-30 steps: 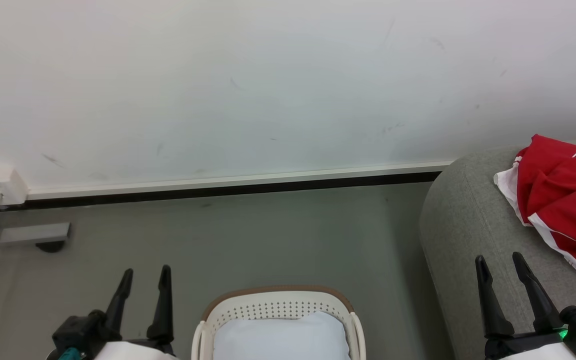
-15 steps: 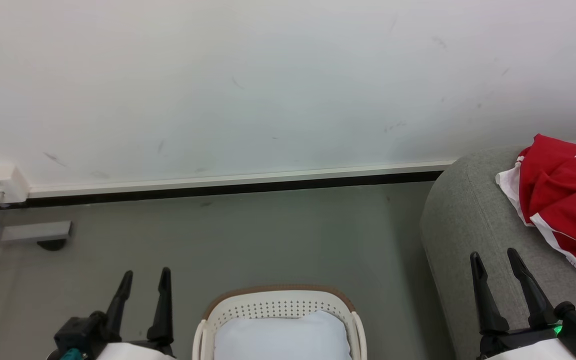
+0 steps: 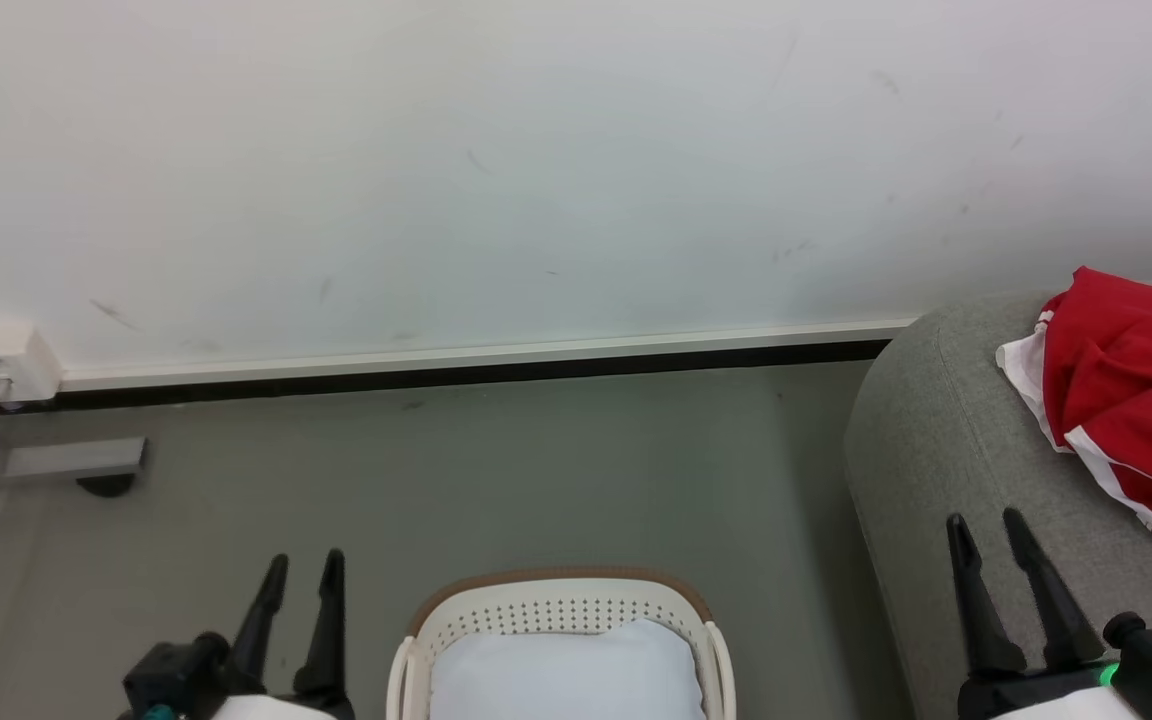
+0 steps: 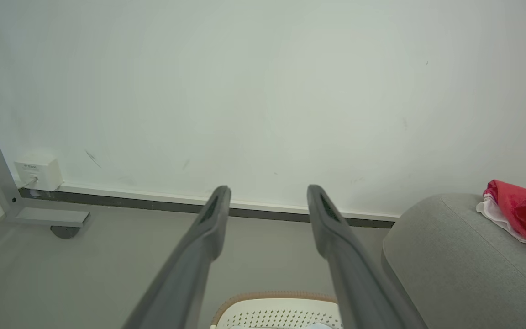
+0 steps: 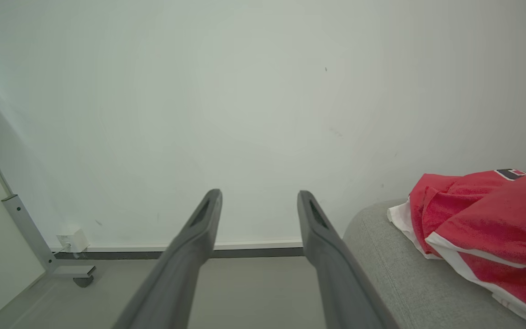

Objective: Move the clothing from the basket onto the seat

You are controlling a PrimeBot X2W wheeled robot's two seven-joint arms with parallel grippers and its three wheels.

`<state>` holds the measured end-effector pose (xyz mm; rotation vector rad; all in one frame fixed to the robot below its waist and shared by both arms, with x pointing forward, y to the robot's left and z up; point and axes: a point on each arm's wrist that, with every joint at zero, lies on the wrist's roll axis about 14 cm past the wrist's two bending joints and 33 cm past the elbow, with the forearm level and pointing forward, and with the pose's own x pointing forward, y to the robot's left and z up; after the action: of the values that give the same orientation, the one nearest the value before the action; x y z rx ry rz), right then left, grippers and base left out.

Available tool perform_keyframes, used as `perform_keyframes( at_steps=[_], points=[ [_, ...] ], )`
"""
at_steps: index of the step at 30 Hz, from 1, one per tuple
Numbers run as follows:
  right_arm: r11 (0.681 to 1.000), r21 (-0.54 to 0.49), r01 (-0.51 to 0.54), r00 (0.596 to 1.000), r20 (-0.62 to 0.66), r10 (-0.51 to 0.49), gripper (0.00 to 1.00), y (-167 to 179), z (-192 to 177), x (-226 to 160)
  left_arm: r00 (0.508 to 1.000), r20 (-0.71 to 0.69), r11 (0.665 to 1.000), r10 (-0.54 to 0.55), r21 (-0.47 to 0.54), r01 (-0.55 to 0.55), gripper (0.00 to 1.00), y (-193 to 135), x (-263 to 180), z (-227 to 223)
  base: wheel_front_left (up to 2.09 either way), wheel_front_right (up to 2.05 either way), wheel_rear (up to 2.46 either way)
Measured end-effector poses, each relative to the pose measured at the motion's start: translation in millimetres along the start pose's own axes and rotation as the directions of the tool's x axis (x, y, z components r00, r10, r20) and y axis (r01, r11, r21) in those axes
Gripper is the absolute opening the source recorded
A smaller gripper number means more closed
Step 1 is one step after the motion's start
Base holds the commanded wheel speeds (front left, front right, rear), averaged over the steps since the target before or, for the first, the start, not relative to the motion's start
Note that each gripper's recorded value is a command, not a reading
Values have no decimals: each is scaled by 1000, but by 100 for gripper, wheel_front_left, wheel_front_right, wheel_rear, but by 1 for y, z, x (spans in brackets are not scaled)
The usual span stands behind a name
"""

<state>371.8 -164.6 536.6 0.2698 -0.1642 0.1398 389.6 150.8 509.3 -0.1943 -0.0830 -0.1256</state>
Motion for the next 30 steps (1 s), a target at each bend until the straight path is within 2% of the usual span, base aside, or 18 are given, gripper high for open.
perform_keyframes(
  at_steps=[6, 13, 24, 30],
  points=[
    [999, 27, 28, 997, -78, -26, 0, -4, -24, -13, 996, -87, 1000, 19, -19, -20, 0, 3, -13, -26, 0, 0, 0],
    [987, 142, 79, 993, -95, -66, 0, -11, -27, -13, 992, -108, 987, 61, -141, -76, 0, 12, -14, -28, 0, 0, 0],
    [942, 302, 147, 986, -120, -116, 0, -22, -29, -14, 987, -121, 940, 104, -313, -138, 0, 20, -14, -27, 0, 0, 0],
    [910, 375, 174, 982, -129, -135, 0, -26, -30, -13, 984, -128, 901, 121, -402, -163, 0, 24, -14, -26, 0, 0, 0]
  ],
)
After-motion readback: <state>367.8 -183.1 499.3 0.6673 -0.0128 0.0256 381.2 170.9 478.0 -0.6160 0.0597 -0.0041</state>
